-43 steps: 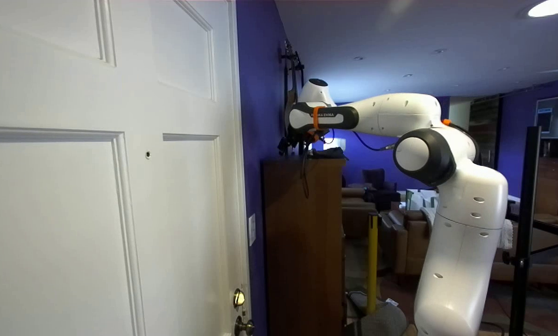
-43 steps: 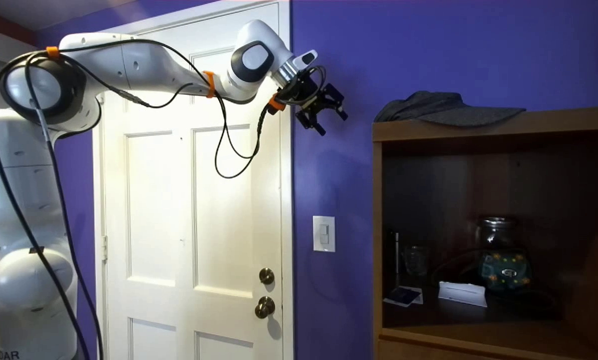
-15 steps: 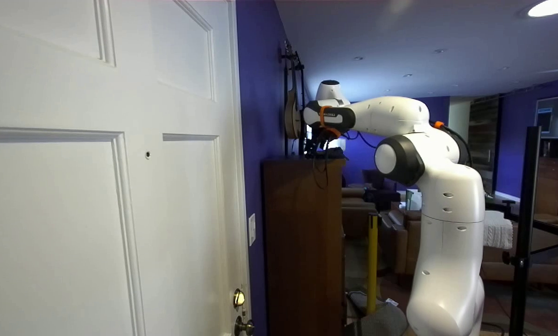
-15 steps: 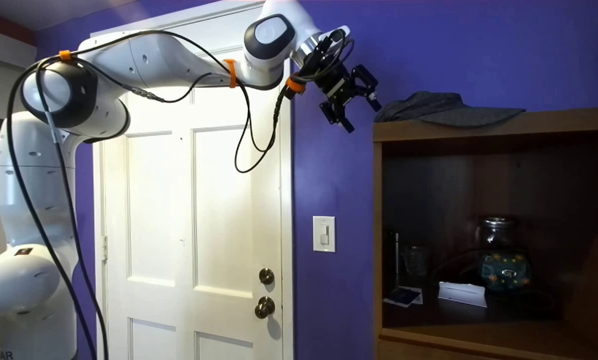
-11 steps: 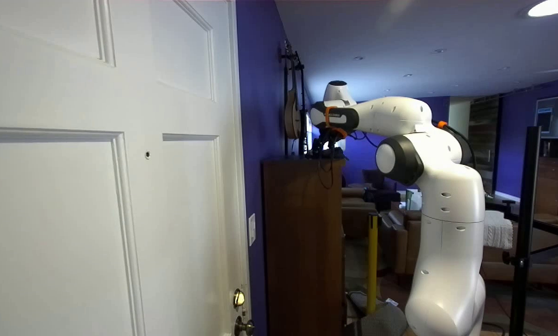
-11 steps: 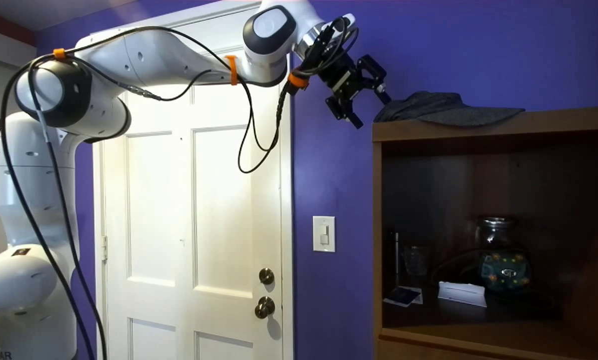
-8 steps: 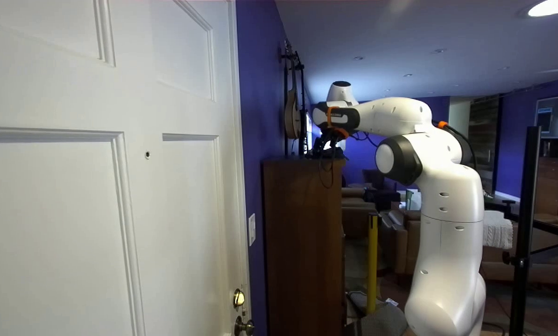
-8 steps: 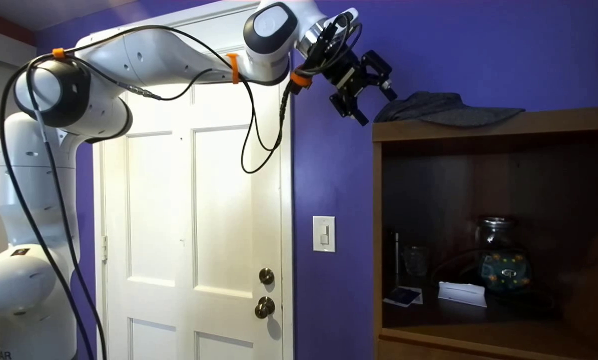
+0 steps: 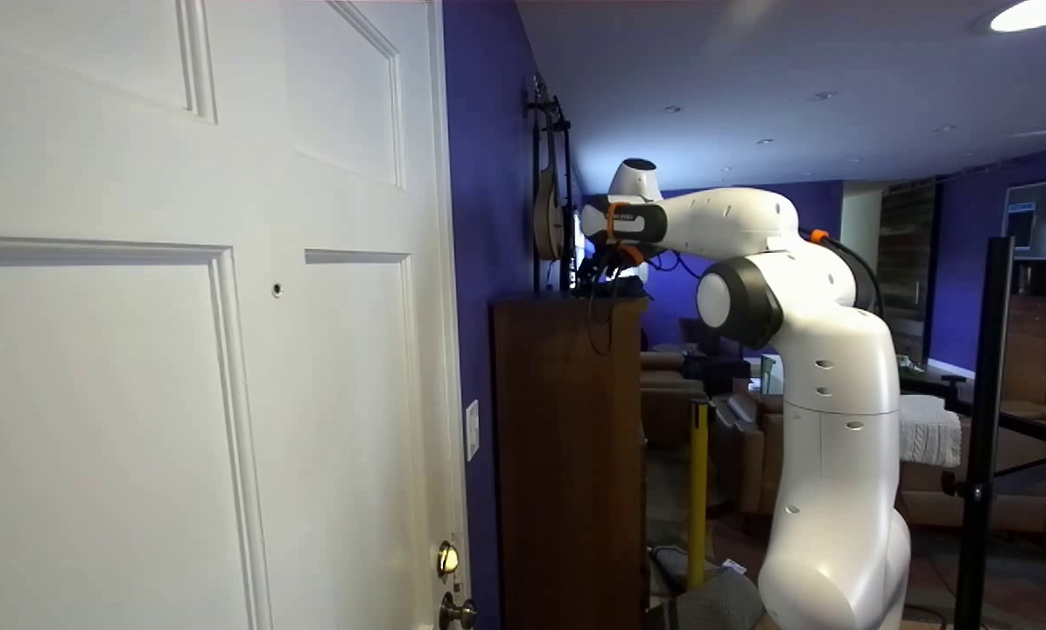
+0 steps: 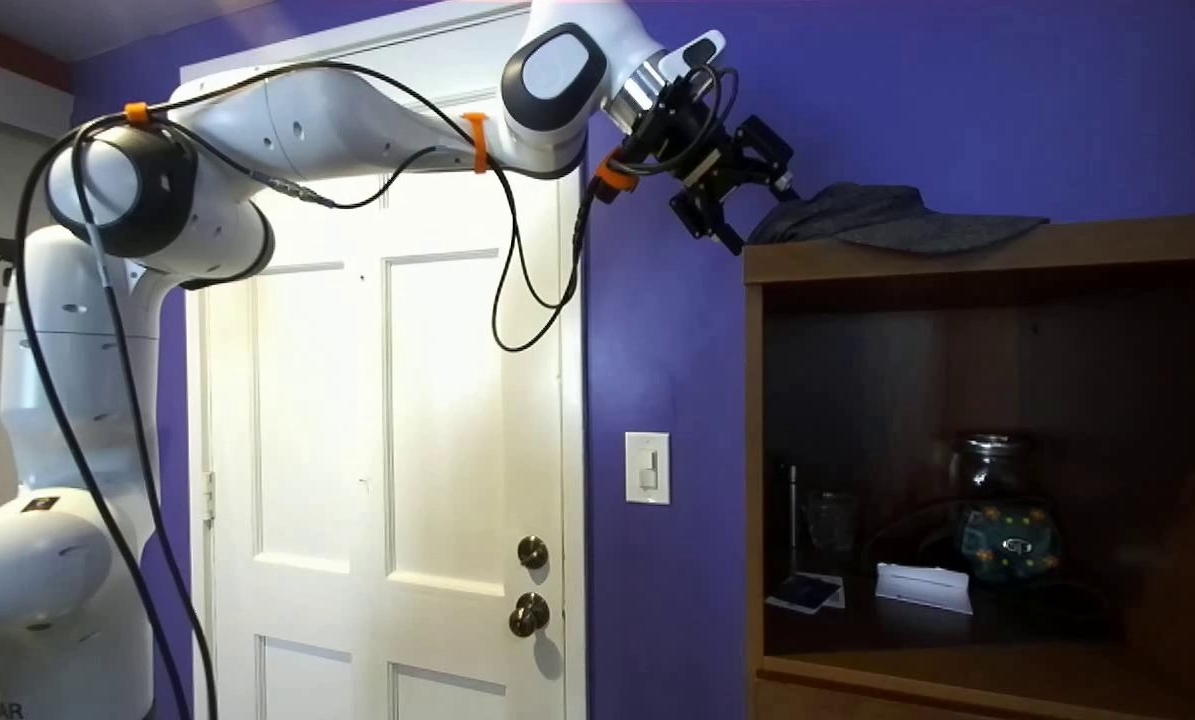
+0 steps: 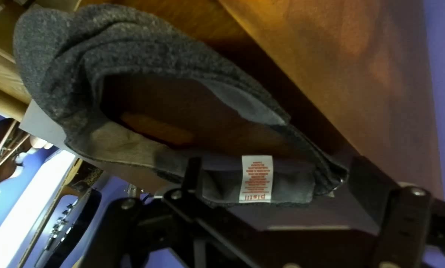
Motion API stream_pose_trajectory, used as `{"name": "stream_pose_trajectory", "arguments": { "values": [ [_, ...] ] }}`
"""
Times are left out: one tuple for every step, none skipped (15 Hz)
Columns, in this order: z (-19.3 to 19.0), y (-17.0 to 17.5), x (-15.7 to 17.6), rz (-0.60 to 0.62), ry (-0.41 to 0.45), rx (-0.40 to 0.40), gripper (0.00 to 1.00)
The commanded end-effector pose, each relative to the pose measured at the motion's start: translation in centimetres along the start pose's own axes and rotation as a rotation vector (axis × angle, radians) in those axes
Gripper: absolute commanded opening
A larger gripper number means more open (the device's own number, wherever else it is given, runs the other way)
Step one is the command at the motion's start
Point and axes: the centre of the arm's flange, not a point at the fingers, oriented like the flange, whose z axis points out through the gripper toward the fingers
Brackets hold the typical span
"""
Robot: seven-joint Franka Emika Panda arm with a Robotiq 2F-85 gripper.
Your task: Remove the half sports cap from the top of the cabinet and hang it on the door hanging nail
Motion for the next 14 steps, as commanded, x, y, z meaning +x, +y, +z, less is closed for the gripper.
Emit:
{"name": "stream_pose_trajectory", "arguments": {
  "values": [
    [1.19, -0.17, 0.43, -0.017, 0.009, 0.034, 1.00],
    [1.38, -0.33, 0.52, -0.021, 0.007, 0.039, 1.00],
    [1.55, -0.45, 0.58, -0.024, 0.008, 0.041, 0.93],
    [1.74, -0.57, 0.62, -0.027, 0.010, 0.047, 0.75],
    [1.74, -0.63, 0.72, -0.030, 0.011, 0.051, 0.66],
    [1.82, -0.68, 0.77, -0.032, 0.011, 0.057, 0.59],
    [1.83, -0.68, 0.80, -0.034, 0.011, 0.057, 0.50],
    [1.77, -0.68, 0.84, -0.034, 0.012, 0.060, 0.44],
    [1.70, -0.64, 0.89, -0.035, 0.015, 0.063, 0.38],
    [1.51, -0.59, 0.92, -0.036, 0.014, 0.065, 0.30],
    [1.37, -0.56, 0.94, -0.035, 0.016, 0.069, 0.24],
    [1.25, -0.51, 0.97, -0.035, 0.017, 0.082, 0.17],
    [1.27, -0.48, 0.98, -0.033, 0.013, 0.084, 0.10],
    [1.34, -0.44, 0.98, -0.029, 0.009, 0.091, 0.03]
  ]
}}
